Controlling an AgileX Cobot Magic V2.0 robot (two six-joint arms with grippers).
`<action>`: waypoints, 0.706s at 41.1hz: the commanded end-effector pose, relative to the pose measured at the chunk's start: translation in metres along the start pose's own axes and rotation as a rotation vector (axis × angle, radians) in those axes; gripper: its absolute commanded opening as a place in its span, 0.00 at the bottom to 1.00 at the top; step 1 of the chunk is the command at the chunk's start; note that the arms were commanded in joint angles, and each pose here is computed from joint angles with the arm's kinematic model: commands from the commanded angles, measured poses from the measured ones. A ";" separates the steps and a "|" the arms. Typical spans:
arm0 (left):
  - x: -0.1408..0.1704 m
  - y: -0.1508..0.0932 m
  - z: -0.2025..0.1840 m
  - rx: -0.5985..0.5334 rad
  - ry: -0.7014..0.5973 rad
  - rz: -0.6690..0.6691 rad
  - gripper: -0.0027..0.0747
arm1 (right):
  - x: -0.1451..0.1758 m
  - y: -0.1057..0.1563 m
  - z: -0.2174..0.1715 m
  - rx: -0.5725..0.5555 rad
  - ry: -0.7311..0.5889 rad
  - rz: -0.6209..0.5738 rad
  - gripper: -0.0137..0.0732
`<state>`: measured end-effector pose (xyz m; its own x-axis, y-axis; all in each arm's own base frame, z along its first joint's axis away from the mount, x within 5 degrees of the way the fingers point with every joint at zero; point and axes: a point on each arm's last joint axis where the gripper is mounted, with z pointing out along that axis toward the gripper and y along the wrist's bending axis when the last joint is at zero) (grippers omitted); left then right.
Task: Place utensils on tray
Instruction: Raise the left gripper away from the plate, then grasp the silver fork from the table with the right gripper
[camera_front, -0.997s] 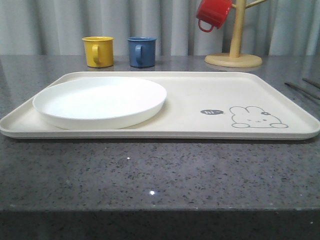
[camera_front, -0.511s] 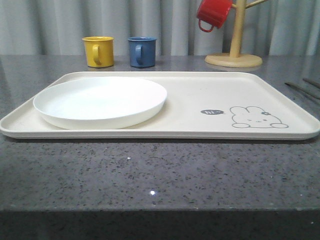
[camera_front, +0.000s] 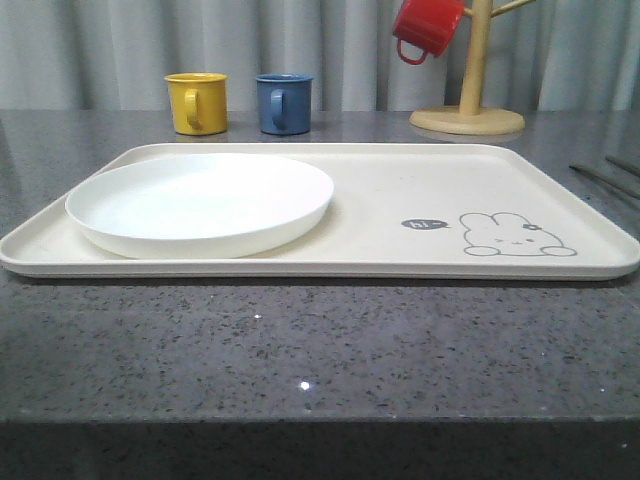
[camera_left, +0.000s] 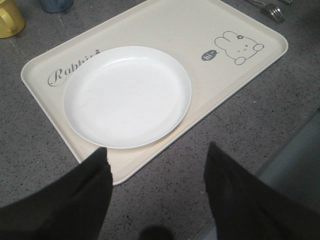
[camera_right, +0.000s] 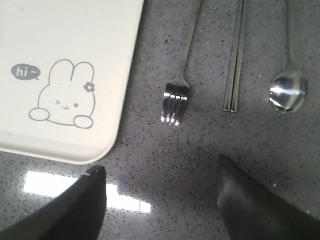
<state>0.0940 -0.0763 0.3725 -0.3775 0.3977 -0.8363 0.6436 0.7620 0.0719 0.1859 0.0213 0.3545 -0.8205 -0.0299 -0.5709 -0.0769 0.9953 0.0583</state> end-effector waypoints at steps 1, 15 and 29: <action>-0.013 0.000 -0.007 0.007 -0.102 -0.011 0.55 | -0.020 0.001 0.004 0.001 -0.012 -0.017 0.73; -0.013 0.000 -0.007 0.007 -0.102 -0.011 0.55 | -0.055 -0.010 0.074 0.083 0.170 0.047 0.69; -0.013 0.000 -0.007 0.007 -0.102 -0.011 0.55 | -0.087 -0.013 0.123 0.082 0.213 0.083 0.59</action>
<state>0.0941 -0.0764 0.3727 -0.3762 0.3967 -0.8373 0.6436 0.7620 0.0719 0.3177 0.0245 0.2844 -0.9543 0.0282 -0.2974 0.0223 0.9995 0.0232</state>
